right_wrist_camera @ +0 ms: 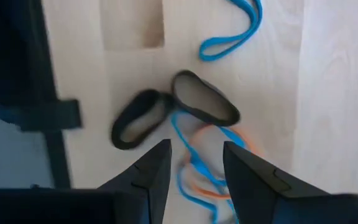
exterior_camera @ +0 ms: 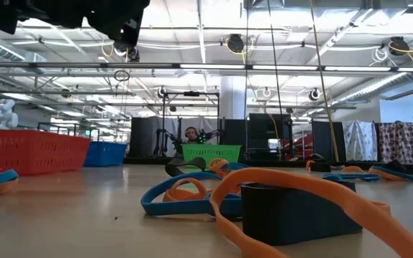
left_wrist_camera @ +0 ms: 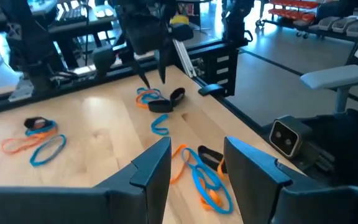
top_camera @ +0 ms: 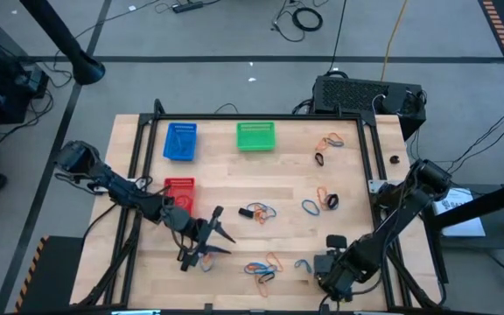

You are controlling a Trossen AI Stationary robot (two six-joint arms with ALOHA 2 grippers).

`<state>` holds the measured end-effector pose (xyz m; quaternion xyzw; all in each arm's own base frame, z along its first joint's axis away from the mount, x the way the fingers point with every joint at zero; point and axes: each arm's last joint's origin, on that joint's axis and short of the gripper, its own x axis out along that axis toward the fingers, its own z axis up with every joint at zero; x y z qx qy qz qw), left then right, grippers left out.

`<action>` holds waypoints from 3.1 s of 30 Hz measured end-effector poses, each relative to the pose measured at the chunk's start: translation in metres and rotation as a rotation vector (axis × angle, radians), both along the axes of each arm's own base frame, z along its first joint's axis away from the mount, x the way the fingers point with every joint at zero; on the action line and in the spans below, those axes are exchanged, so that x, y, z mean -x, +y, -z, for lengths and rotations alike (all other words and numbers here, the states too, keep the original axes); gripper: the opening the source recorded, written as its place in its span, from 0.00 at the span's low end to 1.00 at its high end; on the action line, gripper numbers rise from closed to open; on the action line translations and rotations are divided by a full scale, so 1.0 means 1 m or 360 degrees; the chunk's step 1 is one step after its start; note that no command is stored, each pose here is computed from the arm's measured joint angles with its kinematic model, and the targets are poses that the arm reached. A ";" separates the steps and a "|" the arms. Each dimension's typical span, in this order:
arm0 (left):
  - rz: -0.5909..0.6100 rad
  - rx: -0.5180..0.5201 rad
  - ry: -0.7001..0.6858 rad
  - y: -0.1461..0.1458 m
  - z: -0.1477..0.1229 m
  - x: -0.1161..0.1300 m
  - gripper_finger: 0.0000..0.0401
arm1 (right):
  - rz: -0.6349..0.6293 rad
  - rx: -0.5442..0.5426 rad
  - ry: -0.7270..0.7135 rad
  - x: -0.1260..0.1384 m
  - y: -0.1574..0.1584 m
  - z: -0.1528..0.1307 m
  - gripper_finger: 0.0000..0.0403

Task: Sort rubber bands into baskets
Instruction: Put the blue rubber band into the blue bin

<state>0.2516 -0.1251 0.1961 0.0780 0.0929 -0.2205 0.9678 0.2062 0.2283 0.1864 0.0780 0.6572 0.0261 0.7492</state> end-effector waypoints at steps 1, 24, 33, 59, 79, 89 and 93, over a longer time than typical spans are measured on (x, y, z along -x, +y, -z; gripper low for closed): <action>-0.0005 -0.0006 -0.0006 0.000 0.000 0.000 0.39 | -0.0006 0.0013 0.0009 0.001 -0.002 0.003 0.35; -0.0012 -0.0010 0.0002 0.000 0.000 0.000 0.39 | -0.0073 0.0095 0.0027 0.010 -0.018 0.035 0.31; -0.0012 -0.0011 0.0002 0.000 0.000 0.000 0.39 | -0.0056 0.0119 -0.0056 0.007 -0.017 0.034 0.14; -0.0118 0.0252 -0.0157 -0.008 0.030 -0.031 0.39 | -0.0006 0.0390 -0.0355 -0.027 -0.013 -0.040 0.00; -0.0433 0.1292 0.0220 0.034 0.059 -0.113 0.39 | -0.0038 0.0627 -0.0778 -0.080 -0.048 -0.051 0.00; -0.0437 0.1289 0.0230 0.034 0.060 -0.113 0.39 | -0.0028 0.0677 -0.0781 -0.094 -0.067 -0.052 0.00; -0.0414 0.1289 0.0243 0.034 0.060 -0.113 0.39 | 0.0008 0.0686 -0.0769 -0.098 -0.076 -0.052 0.00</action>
